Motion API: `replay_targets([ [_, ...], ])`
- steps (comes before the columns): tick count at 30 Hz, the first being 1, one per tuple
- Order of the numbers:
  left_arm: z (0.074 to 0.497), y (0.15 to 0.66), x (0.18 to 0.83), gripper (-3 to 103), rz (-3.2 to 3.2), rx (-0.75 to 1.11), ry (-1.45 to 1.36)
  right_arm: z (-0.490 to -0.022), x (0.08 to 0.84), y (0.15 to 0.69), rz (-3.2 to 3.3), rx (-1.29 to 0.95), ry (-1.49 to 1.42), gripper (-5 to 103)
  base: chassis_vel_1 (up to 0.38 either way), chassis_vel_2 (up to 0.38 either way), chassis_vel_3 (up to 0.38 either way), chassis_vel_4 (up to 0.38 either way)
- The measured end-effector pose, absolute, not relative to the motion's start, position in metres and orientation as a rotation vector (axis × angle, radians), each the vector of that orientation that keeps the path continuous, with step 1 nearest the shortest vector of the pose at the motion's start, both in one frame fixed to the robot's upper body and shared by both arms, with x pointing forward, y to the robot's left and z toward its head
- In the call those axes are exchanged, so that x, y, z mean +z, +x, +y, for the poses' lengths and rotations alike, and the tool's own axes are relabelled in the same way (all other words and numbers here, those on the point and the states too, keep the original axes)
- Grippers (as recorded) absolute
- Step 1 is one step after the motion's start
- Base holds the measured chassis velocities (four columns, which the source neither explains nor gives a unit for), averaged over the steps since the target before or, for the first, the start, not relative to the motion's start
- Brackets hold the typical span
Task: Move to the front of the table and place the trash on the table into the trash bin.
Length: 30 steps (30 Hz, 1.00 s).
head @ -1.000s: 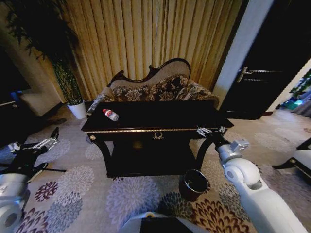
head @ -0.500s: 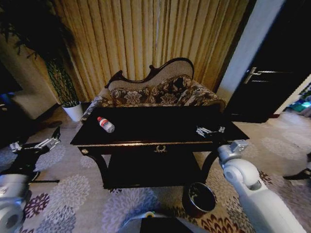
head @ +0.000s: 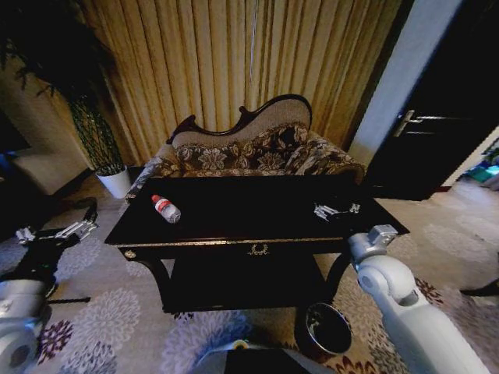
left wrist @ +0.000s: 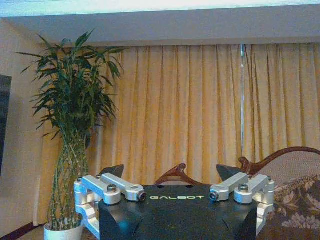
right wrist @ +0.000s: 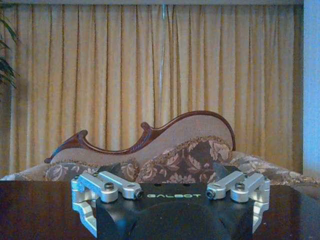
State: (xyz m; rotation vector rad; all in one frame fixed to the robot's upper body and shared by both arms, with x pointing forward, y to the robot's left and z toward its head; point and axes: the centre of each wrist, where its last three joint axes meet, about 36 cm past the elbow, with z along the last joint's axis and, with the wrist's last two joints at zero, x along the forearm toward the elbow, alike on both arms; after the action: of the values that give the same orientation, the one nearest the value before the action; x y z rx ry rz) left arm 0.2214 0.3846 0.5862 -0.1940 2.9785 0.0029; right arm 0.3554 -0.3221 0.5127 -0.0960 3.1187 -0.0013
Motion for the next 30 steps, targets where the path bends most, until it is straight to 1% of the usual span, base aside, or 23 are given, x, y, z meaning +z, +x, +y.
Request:
replay_targets([
  [7,0.384,0.224,0.585,100,2.974,-0.008,-0.202,-0.32,0.508,0.356,3.13,0.011,-0.097,100,0.0,0.0,0.0,0.0],
  [15,0.364,0.234,0.591,100,3.001,-0.065,-0.33,-0.316,0.503,0.356,3.141,0.025,-0.11,100,0.0,0.0,0.0,0.0],
  [19,0.356,0.246,0.591,100,3.023,-0.073,-0.366,-0.312,0.5,0.357,3.148,0.034,-0.123,100,0.0,0.0,0.0,0.0],
  [21,0.345,0.266,0.593,100,3.056,-0.054,-0.328,-0.308,0.498,0.358,3.152,0.037,-0.14,100,0.0,0.0,0.0,0.0],
  [24,0.337,0.275,0.589,100,3.082,-0.067,-0.323,-0.308,0.498,0.36,3.151,0.033,-0.14,100,0.0,0.0,0.0,0.0],
  [27,0.334,0.28,0.586,100,3.094,-0.076,-0.328,-0.309,0.498,0.36,3.151,0.031,-0.14,100,0.0,0.0,0.0,0.0],
  [30,0.33,0.296,0.578,100,3.122,-0.084,-0.32,-0.309,0.496,0.36,3.155,0.032,-0.138,100,0.0,0.0,0.0,0.0],
])
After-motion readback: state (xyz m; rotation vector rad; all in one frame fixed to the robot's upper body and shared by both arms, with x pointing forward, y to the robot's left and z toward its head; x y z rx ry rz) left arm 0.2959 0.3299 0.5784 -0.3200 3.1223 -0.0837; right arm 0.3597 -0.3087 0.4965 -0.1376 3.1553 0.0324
